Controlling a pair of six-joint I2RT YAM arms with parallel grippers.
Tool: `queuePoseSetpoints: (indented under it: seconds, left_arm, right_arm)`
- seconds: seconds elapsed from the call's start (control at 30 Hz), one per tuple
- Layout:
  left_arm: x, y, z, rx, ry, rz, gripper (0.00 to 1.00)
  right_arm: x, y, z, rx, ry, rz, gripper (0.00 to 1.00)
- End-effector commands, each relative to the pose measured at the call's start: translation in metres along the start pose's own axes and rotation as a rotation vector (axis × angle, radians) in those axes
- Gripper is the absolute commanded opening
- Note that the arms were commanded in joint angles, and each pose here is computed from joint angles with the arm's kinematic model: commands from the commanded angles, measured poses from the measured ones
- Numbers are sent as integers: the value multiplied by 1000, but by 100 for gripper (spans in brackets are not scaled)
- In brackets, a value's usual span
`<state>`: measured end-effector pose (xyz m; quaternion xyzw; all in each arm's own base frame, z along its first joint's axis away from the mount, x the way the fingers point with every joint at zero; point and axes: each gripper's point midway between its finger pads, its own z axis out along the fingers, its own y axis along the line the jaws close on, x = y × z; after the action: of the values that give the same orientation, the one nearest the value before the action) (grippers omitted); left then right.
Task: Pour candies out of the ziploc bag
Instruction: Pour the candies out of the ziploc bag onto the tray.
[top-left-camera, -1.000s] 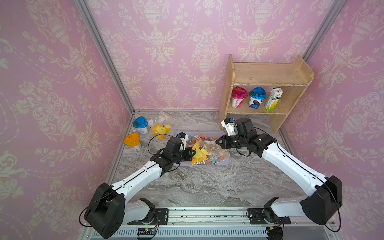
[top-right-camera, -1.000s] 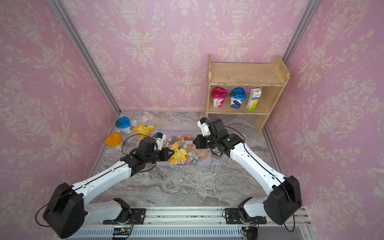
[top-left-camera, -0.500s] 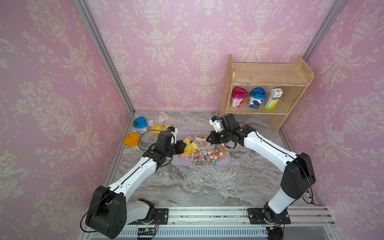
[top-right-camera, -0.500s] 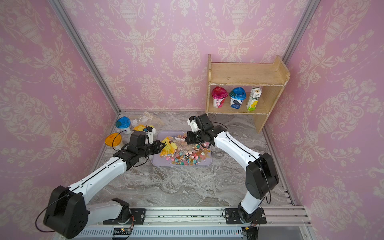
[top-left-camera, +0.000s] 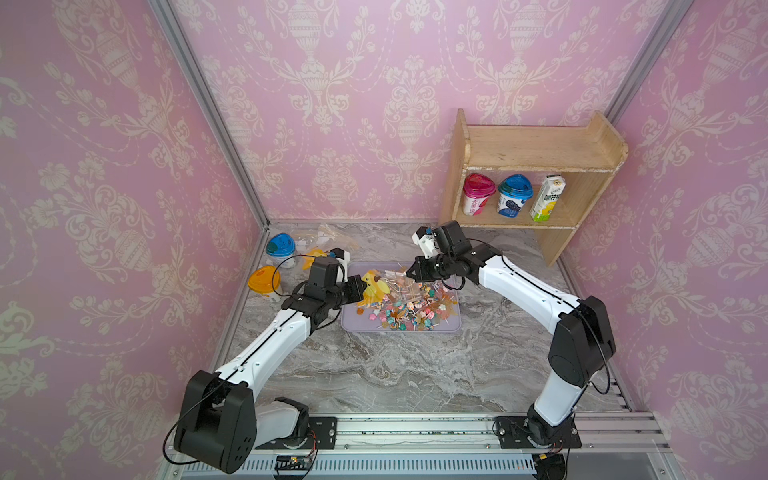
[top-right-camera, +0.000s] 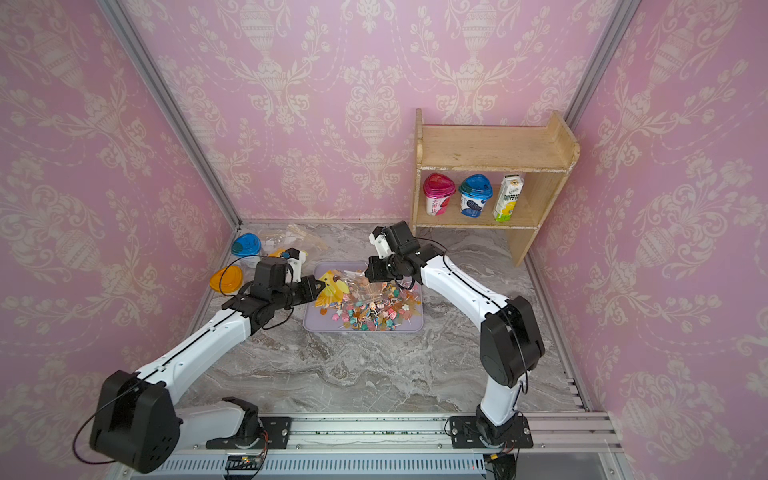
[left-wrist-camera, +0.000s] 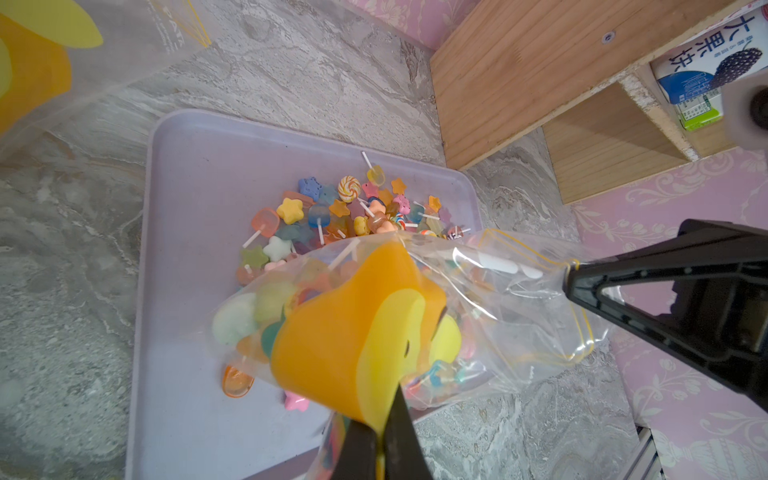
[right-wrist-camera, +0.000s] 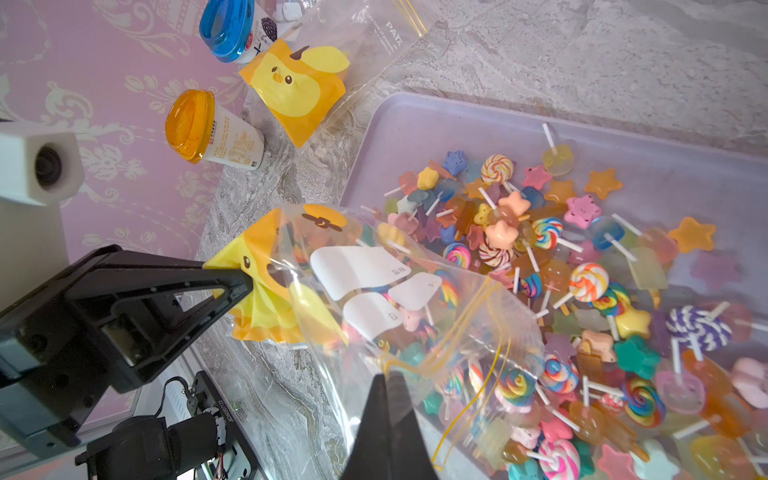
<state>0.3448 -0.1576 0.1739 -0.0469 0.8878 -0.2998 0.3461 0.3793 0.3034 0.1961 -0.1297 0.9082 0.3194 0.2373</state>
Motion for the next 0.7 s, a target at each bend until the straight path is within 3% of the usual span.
queuePoseSetpoints:
  seconds: [0.0, 0.67]
  left_arm:
    - [-35, -15, -15, 21, -96, 59, 0]
    - [-60, -27, -34, 2, -139, 108, 0]
  right_arm:
    - [-6, 3, -1, 12, -6, -34, 0]
    - [-9, -8, 7, 65, 26, -49, 0]
